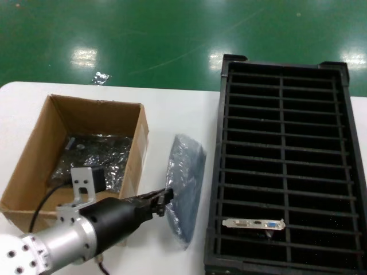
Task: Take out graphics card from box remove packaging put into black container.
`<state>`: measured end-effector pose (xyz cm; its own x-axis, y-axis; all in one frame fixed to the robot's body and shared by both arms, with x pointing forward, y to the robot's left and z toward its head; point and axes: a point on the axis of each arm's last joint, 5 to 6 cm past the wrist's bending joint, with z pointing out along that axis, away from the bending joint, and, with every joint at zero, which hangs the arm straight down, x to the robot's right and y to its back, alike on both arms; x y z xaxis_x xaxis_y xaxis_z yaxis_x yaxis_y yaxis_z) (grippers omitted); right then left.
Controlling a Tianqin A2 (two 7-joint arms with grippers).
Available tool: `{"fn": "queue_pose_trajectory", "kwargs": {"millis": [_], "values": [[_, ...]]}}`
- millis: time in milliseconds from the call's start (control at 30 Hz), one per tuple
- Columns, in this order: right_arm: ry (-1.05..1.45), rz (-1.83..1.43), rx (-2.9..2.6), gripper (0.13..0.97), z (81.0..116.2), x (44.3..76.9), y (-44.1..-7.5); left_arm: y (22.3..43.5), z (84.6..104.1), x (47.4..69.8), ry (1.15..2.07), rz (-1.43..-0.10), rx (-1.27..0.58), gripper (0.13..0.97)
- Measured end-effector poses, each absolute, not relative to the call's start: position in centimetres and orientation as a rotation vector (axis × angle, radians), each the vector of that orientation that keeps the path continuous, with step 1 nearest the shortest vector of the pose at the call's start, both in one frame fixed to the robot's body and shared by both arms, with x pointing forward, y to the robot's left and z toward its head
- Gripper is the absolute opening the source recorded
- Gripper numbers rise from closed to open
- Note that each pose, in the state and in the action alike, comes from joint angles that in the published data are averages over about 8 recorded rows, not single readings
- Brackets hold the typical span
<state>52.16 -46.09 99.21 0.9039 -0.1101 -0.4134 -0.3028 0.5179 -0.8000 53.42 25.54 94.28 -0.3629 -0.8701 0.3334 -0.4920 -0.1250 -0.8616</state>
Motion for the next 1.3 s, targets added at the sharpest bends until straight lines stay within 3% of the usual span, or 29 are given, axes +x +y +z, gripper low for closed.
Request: {"fn": "queue_pose_trajectory", "kwargs": {"millis": [333,567,700,867,1000,1167,1300], "values": [[0.447,0.12,-1.029,0.966,99.2,52.2,-46.1,25.7,93.7,56.5,1.81,-1.482,-1.37,0.238],[0.447,0.12,-1.029,0.966,99.2,52.2,-46.1,27.8,96.9,57.0,1.743,-1.436,-1.114,0.339],[0.447,0.12,-1.029,0.966,99.2,52.2,-46.1,29.7,99.7,56.1,1.655,-1.3,-0.883,0.423],[0.448,0.12,-1.029,0.966,99.2,52.2,-46.1,32.1,101.9,54.6,1.537,-1.007,-0.663,0.526],[0.463,0.108,-1.03,0.966,98.9,52.3,-45.8,32.9,102.1,54.0,1.498,-0.896,-0.603,0.635],[0.51,0.071,-1.034,0.966,98.0,52.7,-44.8,32.5,101.5,54.1,1.496,-0.944,-0.609,0.662],[0.56,0.027,-1.042,0.966,97.0,53.0,-43.9,32.2,100.7,54.1,1.488,-0.978,-0.609,0.746]]}}
